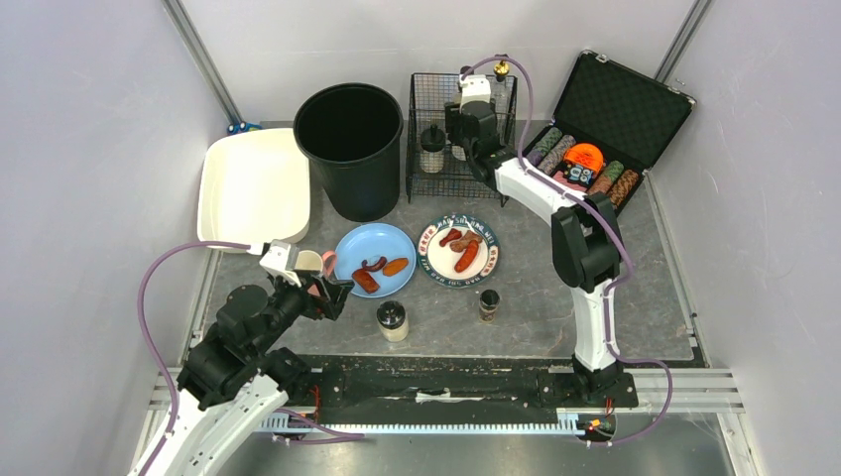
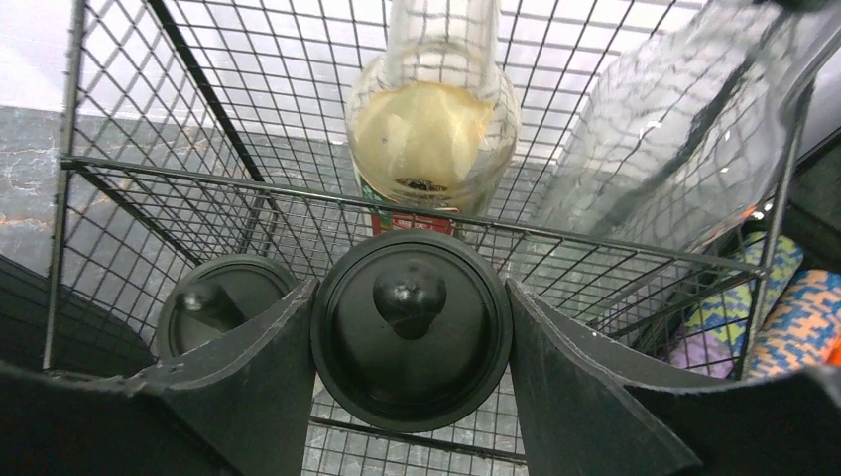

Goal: Clear the kitchen counter

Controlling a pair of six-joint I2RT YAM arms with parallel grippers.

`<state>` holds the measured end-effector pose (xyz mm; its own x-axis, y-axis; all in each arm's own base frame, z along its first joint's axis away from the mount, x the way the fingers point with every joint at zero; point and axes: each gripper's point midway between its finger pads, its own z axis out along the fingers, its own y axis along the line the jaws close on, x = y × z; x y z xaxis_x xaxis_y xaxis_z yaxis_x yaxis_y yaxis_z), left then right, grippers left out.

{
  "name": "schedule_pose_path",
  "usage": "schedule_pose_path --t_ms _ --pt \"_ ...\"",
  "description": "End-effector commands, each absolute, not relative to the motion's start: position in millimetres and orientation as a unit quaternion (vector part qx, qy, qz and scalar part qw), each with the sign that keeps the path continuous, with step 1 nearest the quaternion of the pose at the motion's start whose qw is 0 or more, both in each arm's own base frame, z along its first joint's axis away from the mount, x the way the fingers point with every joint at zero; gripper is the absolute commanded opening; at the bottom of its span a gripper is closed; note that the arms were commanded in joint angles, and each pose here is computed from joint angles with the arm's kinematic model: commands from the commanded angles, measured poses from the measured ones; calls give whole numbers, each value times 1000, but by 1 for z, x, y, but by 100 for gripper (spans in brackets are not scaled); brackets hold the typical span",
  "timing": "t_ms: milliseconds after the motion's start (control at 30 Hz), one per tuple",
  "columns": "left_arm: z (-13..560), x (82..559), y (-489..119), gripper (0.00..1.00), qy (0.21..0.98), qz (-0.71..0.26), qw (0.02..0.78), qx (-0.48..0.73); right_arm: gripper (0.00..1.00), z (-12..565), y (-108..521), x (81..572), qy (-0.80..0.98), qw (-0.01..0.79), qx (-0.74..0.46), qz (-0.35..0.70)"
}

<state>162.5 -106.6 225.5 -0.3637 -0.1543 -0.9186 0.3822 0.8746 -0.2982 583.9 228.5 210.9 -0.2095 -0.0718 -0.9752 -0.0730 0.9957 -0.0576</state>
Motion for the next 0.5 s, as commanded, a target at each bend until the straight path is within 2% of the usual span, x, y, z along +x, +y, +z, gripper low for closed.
schedule_pose_path --t_ms 0,467 --pt "230 166 -109 87 782 -235 570 91 0 237 221 603 750 660 6 44" --pt "230 166 -109 87 782 -235 570 91 1 198 224 616 778 625 -4 61"
